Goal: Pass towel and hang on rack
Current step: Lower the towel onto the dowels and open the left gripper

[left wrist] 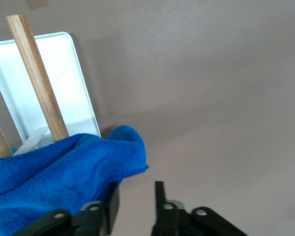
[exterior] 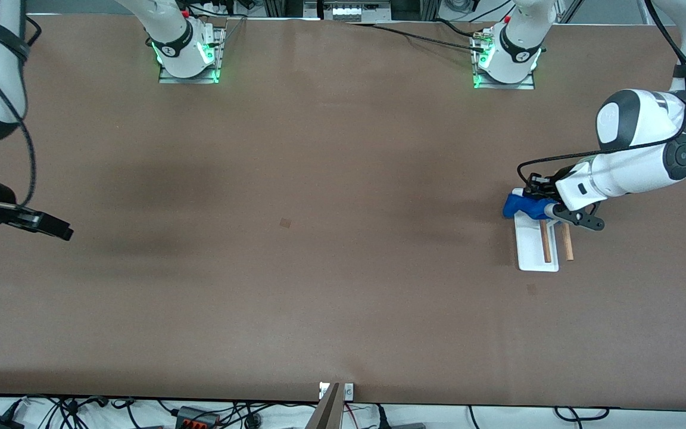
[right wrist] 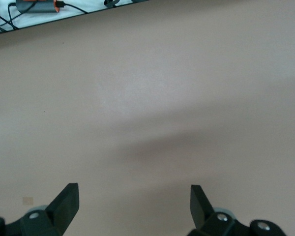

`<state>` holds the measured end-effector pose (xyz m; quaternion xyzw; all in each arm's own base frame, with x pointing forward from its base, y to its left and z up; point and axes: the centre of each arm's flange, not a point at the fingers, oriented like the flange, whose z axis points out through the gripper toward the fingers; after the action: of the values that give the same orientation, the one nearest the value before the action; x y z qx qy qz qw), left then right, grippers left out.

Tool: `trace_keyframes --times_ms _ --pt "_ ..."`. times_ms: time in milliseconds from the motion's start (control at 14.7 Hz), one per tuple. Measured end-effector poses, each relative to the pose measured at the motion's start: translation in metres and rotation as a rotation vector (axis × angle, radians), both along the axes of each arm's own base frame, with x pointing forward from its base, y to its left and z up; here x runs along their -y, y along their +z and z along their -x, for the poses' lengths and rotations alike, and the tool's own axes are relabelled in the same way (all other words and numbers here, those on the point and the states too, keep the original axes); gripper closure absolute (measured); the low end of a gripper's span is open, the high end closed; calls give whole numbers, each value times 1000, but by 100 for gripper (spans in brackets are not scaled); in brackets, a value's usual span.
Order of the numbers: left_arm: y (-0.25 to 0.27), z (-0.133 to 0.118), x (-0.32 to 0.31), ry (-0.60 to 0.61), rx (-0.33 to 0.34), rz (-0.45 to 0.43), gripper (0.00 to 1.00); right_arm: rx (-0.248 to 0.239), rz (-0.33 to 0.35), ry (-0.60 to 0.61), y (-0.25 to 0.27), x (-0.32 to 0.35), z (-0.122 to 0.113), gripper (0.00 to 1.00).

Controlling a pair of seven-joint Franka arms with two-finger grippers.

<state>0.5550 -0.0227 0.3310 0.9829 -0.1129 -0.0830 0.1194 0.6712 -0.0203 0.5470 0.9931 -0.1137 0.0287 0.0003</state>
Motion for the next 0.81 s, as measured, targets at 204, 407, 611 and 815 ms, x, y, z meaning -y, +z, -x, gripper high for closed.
trace_keyframes --times_ms 204,407,611,815 --pt "11 -3 0 -5 -21 2 40 22 -16 43 20 17 14 0" --pt "40 -12 -3 -14 -44 7 34 24 8 70 32 16 27 0" --pt "63 -18 -9 -13 -46 9 33 -1 23 113 29 11 36 0" --pt "87 -27 -17 -4 -21 9 27 -25 21 128 22 11 45 0"
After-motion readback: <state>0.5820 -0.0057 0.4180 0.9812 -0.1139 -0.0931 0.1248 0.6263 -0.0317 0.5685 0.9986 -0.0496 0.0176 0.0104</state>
